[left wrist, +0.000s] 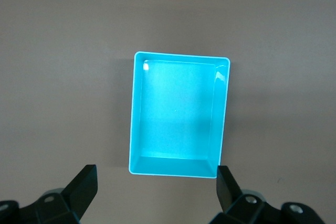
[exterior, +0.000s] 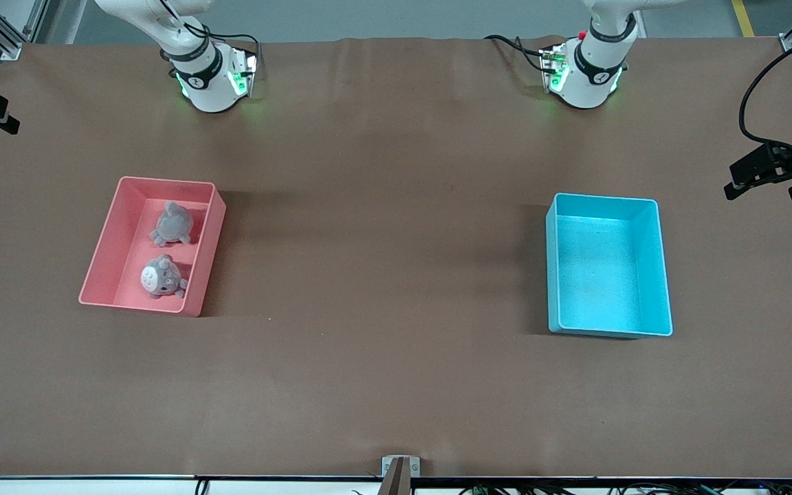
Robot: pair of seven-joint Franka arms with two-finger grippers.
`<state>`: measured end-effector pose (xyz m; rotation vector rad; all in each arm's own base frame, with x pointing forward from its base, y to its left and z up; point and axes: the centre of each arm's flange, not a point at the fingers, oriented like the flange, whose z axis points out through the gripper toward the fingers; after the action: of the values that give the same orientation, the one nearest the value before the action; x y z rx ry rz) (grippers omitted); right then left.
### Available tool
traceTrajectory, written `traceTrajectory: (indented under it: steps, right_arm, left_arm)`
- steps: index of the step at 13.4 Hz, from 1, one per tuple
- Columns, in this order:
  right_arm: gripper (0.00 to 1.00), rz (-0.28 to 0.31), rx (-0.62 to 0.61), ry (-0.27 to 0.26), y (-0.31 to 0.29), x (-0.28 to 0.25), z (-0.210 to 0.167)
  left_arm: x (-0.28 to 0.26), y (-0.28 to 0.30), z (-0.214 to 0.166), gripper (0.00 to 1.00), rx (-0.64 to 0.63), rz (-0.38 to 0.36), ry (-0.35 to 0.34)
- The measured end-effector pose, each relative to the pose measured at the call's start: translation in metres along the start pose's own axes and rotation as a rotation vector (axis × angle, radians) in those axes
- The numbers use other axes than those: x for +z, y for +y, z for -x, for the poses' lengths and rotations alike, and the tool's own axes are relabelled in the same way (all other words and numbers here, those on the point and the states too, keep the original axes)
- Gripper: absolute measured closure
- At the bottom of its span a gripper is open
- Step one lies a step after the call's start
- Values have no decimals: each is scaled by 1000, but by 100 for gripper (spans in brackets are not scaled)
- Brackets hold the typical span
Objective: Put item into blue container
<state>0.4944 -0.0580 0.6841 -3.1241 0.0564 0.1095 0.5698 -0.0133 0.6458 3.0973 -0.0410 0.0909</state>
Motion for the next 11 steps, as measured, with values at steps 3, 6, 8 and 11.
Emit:
traceTrajectory:
  steps: [3, 6, 8, 11]
  right_arm:
    - [0, 0, 0, 3, 0, 0, 0]
    - [0, 1, -10, 7, -4, -1, -1]
    - [0, 2, -22, 7, -10, -1, -1]
    - [0, 4, -21, -33, -11, 18, -13]
  left_arm:
    - [0, 0, 0, 0, 4, 0, 0]
    - [0, 0, 0, 0, 4, 0, 0]
    - [0, 0, 0, 0, 4, 0, 0]
    - [0, 0, 0, 0, 4, 0, -1]
